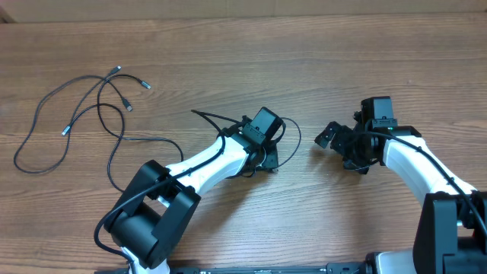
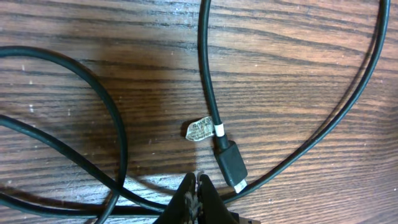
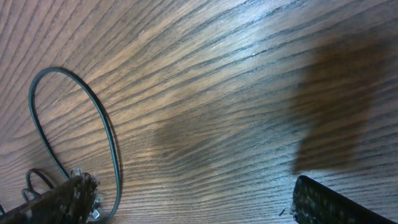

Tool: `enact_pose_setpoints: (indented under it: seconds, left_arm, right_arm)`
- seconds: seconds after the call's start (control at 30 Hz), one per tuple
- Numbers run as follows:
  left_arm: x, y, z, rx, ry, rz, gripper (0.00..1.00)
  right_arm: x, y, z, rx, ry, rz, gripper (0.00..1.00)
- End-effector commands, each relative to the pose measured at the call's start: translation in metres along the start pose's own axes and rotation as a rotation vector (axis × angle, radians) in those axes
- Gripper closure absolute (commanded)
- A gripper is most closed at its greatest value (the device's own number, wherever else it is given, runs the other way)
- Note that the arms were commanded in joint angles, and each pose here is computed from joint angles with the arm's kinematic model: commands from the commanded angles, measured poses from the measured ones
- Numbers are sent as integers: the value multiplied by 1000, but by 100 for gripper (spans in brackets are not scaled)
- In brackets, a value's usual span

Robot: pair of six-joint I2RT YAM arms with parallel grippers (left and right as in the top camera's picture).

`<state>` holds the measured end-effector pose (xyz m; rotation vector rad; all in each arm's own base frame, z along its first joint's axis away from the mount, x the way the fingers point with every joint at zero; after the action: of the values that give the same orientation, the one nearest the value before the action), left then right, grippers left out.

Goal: Untangle cables

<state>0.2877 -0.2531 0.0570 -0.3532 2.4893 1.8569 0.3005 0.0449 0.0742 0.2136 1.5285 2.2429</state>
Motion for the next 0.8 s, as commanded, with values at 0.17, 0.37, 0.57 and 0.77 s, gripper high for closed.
enact_pose_setpoints:
  seconds: [0.17,0.37,0.57,0.77]
  left_arm:
    - [4,-3,3,-25,9,4,93]
    - [3,-3,3,-26,9,3,90]
    - [3,-3,3,-26,9,2,86]
    - [3,-3,3,-23,9,-1,87]
  right_arm:
    - [-3,2,2,-10,4,-13,0]
    - [-3,2,2,-10,4,-13,0]
    - [-3,2,2,-10,4,-13,0]
    - [-3,2,2,-10,4,-13,0]
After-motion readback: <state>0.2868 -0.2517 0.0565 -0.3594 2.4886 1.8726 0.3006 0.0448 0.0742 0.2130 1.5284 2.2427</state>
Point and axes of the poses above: each gripper's point midway between its finger pads, its own y axis back along the fingers, its own z axis along the line the jaws close on, x = y × z, the point moved 5 cm from there along y, back along the fingers, and after that the axes turned 5 degrees about y, right-handed, at the moved point
